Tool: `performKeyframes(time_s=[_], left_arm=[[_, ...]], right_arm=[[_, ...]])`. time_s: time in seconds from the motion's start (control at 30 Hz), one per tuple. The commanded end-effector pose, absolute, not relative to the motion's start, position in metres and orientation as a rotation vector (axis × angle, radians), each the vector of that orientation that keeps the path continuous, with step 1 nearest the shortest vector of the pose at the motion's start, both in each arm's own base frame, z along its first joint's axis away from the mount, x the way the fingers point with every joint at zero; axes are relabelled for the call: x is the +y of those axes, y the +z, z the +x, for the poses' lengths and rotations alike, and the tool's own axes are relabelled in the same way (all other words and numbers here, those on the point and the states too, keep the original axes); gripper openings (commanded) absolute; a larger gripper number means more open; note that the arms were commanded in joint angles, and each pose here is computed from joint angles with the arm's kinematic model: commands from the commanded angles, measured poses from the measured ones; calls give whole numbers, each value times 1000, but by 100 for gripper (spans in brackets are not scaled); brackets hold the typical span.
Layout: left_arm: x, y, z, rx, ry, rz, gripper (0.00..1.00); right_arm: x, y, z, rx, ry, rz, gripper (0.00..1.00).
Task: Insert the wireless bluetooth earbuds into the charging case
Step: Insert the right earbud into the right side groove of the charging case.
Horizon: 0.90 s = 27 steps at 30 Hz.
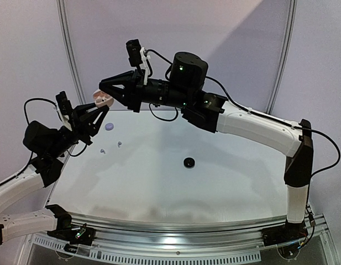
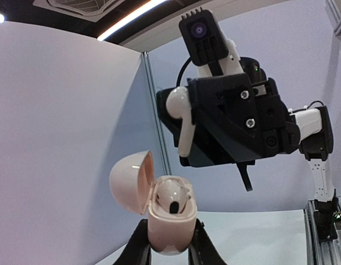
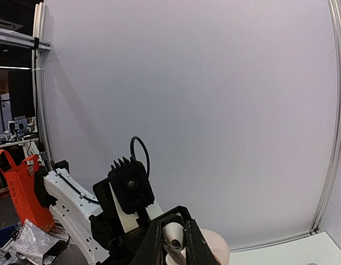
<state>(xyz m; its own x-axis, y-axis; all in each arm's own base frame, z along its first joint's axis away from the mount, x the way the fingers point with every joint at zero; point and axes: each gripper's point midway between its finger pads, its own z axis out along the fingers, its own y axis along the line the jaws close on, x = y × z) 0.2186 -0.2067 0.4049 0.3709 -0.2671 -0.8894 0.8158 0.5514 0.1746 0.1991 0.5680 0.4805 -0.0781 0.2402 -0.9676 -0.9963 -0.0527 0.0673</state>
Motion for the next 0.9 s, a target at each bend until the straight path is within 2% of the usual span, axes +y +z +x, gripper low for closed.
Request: performKeyframes(time_s=[0.0, 0.87], left_arm=[[-205, 417, 215, 899, -754, 690, 0], [-199, 427, 211, 867, -739, 664, 0]], right_arm=[[579, 456, 207, 1116, 1381, -1026, 0], [583, 433, 213, 1175, 1356, -1042, 0]])
